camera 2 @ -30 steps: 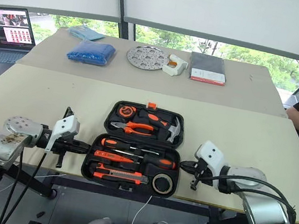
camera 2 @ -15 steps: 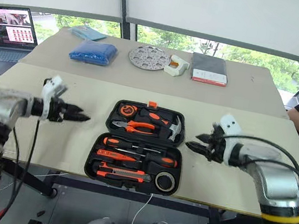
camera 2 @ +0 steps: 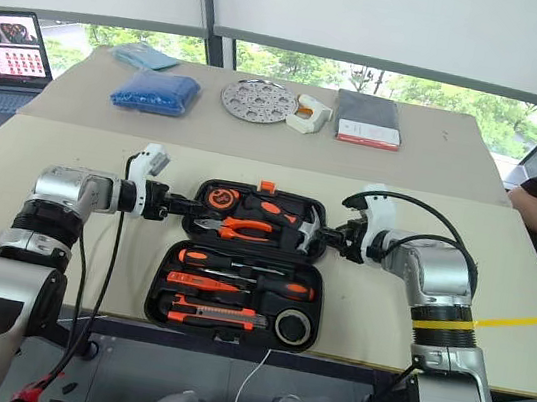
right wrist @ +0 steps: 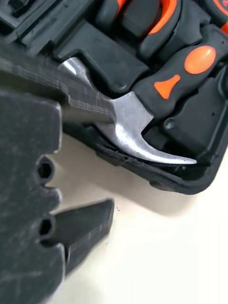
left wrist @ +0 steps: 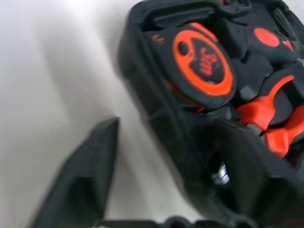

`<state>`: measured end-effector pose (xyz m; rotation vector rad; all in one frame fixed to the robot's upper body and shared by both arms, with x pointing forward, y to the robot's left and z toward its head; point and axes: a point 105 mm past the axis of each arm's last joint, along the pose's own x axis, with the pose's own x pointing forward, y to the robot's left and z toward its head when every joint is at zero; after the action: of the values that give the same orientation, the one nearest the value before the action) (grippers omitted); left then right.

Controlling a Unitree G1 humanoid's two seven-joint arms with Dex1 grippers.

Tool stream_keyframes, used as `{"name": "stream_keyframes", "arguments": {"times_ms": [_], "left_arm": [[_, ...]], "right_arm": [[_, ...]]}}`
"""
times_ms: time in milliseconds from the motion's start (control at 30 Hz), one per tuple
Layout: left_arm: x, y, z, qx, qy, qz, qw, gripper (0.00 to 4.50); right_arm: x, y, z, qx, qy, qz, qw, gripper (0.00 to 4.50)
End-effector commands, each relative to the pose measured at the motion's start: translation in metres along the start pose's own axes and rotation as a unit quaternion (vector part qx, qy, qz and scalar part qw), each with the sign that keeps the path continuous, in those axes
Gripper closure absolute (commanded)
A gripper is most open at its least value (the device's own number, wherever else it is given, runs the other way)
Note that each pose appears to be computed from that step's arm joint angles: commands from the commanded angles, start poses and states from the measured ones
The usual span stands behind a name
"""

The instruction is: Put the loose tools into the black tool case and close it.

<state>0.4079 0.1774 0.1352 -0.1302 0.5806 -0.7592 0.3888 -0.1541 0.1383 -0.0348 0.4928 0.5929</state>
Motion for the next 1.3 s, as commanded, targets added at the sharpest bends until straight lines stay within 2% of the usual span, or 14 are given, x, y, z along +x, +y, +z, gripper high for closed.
{"name": "stream_keyframes", "arguments": {"times_ms": [33, 167, 300, 400, 533, 700, 867, 967, 1100, 1167, 1300], "left_arm": [[-0.002, -0.001, 0.004, 0.014, -0.002, 0.000, 1.000, 3.03], [-0.003, -0.001, 0.003, 0.005, -0.005, -0.002, 1.000, 4.45], [-0.001, -0.002, -0.009, 0.027, 0.020, -0.005, 0.999, 4.49], [0.000, -0.003, -0.006, 0.044, 0.009, -0.005, 0.999, 4.49], [-0.001, -0.009, 0.034, 0.164, -0.091, 0.022, 0.982, 4.49], [-0.012, -0.024, 0.089, 0.240, -0.221, 0.045, 0.944, 4.49], [-0.015, -0.033, 0.106, 0.297, -0.276, 0.064, 0.912, 4.49], [-0.011, -0.034, 0.099, 0.333, -0.275, 0.072, 0.899, 4.49], [-0.005, -0.030, 0.072, 0.427, -0.247, 0.110, 0.863, 4.49], [-0.008, -0.022, 0.063, 0.425, -0.254, 0.134, 0.859, 4.49], [-0.024, -0.007, 0.044, 0.403, -0.266, 0.176, 0.858, 4.49]], "right_arm": [[0.002, -0.002, 0.001, 0.019, -0.004, -0.010, 1.000, 3.13], [0.005, 0.003, -0.004, 0.022, 0.001, -0.005, 1.000, 4.47], [0.005, 0.005, 0.003, 0.023, -0.009, -0.005, 1.000, 4.50], [0.003, 0.006, 0.016, 0.013, -0.034, -0.003, 0.999, 4.50], [-0.008, 0.001, 0.054, -0.063, -0.113, -0.039, 0.991, 4.50], [-0.022, 0.003, 0.089, -0.138, -0.197, -0.076, 0.968, 4.50], [-0.031, 0.001, 0.102, -0.191, -0.260, -0.124, 0.938, 4.50], [-0.035, 0.001, 0.095, -0.240, -0.275, -0.144, 0.920, 4.50], [-0.030, 0.003, 0.059, -0.304, -0.261, -0.148, 0.904, 4.50], [-0.032, 0.007, 0.043, -0.363, -0.257, -0.149, 0.883, 4.50], [-0.043, 0.017, 0.017, -0.422, -0.272, -0.147, 0.852, 4.50]]}}
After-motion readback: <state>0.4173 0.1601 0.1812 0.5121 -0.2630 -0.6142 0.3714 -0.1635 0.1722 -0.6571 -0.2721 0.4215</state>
